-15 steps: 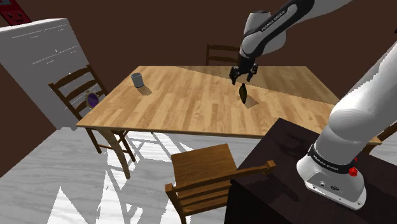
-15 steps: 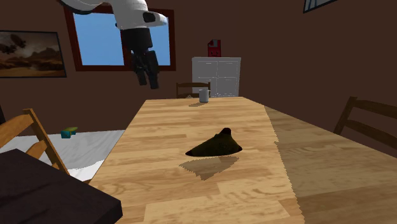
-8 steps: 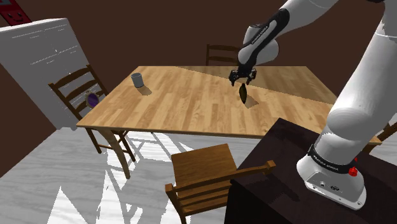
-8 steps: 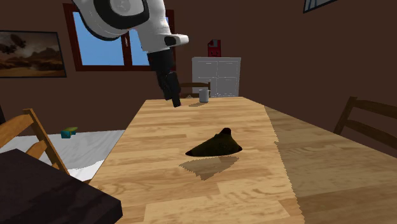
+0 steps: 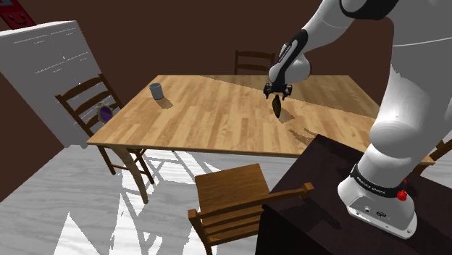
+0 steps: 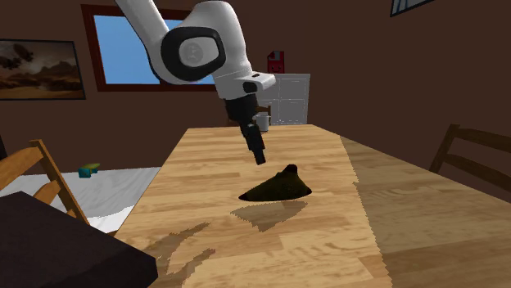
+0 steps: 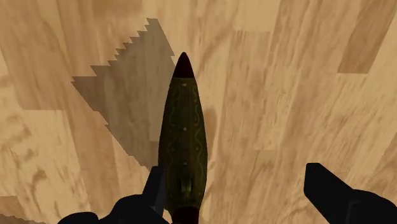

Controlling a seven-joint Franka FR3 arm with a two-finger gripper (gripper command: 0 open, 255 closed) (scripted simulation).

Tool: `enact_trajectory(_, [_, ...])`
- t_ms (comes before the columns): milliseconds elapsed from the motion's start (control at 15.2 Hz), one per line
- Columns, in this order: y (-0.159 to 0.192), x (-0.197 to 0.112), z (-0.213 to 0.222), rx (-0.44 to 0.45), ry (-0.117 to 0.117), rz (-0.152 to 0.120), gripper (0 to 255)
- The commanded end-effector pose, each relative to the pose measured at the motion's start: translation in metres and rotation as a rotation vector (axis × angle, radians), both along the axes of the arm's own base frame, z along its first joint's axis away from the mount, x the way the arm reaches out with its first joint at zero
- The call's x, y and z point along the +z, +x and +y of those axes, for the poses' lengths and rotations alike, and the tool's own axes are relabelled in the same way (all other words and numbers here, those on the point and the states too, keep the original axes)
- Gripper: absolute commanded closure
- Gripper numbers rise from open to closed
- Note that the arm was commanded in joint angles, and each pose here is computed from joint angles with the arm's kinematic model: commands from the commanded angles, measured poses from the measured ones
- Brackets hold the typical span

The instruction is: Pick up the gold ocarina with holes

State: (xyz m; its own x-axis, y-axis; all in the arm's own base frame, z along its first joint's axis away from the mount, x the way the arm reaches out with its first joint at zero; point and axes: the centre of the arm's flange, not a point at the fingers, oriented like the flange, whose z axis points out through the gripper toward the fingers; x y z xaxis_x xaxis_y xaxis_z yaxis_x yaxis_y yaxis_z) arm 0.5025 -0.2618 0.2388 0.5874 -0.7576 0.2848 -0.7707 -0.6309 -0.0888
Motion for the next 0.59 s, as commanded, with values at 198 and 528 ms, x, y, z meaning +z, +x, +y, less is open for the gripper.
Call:
enact_trajectory(198, [0.007,-0.036,-0.047,-0.149,-0.01,-0.047,0])
enact_trajectory(528, [0.008,-0.061,-0.051,-0.163,-0.011,-0.051,0])
